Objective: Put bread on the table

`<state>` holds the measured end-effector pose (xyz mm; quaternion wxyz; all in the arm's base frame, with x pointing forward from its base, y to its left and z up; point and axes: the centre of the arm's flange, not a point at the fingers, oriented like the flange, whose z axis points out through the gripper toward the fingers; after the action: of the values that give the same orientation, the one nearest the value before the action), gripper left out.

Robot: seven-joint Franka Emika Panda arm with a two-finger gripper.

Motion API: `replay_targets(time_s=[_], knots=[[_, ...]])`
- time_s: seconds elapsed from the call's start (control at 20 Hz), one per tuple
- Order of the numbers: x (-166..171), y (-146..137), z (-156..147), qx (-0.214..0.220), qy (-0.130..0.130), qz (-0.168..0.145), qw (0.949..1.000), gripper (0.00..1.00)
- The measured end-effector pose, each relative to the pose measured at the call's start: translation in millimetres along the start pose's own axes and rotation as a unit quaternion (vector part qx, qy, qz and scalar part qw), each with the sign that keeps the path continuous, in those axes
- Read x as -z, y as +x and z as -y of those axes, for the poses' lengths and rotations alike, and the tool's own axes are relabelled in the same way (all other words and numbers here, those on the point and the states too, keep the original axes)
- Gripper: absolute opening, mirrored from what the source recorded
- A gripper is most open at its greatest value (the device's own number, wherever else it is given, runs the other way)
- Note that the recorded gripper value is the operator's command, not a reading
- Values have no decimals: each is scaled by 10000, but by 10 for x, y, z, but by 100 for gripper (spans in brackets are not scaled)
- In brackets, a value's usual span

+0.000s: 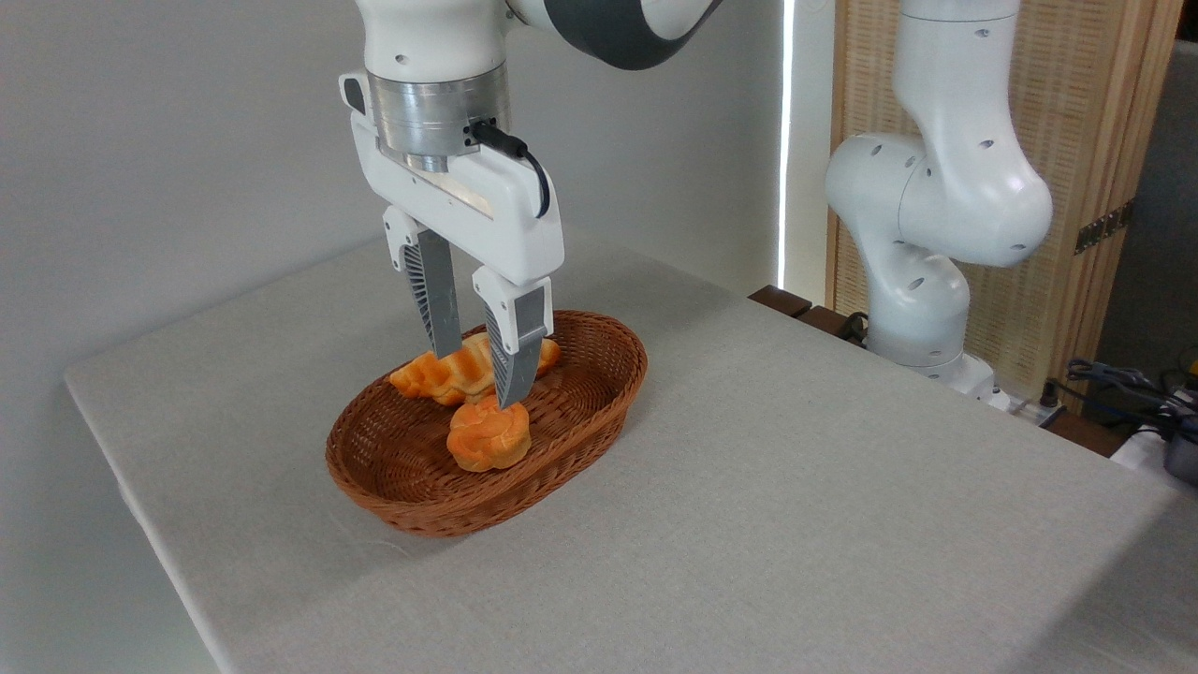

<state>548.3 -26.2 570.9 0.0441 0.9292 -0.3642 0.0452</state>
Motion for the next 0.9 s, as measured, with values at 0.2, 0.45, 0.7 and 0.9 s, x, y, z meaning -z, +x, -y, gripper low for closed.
replay_targets(time_s=[0.2,0.45,0.7,0.9], knots=[[-6,11,-19,-28,-15,17,10000,100],[-8,14,-25,-34,-18,20,10000,100],[-32,-4,-49,-39,-110,121,9999,100],[-50,23,-88,-82,-137,151,9998,100]])
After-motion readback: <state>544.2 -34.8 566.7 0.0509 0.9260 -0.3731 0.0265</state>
